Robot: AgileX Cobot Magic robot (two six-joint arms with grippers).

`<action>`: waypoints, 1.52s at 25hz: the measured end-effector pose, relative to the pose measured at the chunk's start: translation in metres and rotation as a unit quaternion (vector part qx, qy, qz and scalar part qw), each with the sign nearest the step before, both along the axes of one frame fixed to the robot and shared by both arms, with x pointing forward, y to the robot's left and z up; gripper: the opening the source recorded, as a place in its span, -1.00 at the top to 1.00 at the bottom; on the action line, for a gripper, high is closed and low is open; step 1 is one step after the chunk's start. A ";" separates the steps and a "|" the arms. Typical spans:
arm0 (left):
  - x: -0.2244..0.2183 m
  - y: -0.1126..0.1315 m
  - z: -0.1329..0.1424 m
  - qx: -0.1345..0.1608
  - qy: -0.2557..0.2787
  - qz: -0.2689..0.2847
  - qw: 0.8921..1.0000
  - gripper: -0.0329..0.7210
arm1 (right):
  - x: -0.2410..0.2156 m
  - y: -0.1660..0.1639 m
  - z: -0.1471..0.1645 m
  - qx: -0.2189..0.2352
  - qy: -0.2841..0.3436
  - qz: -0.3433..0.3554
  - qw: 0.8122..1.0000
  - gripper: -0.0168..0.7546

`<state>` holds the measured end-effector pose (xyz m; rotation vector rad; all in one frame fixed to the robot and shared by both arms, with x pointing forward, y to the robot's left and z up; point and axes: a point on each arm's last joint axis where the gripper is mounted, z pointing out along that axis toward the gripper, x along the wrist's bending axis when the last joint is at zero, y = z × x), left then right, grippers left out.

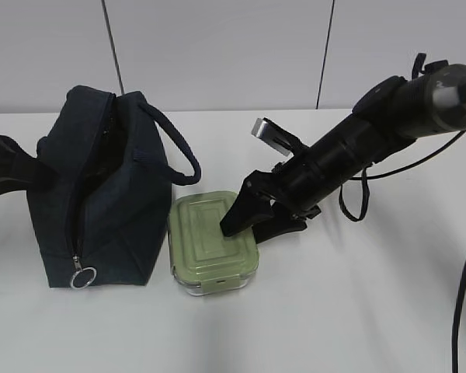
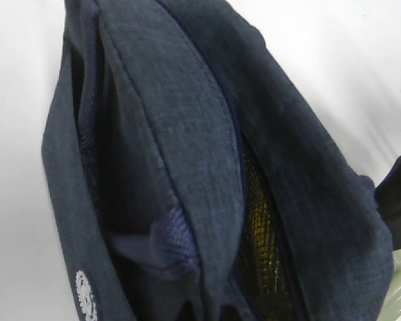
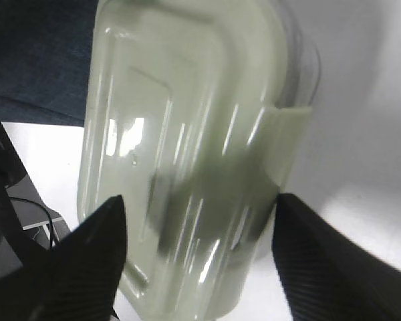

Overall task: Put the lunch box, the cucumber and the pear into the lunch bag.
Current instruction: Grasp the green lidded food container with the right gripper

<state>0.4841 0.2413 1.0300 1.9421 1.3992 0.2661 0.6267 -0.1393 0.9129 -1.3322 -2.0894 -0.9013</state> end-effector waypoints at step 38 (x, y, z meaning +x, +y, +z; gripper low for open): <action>0.000 0.000 0.000 0.000 0.000 0.000 1.000 0.91 | -0.006 0.005 -0.016 0.012 0.042 0.026 0.999 0.21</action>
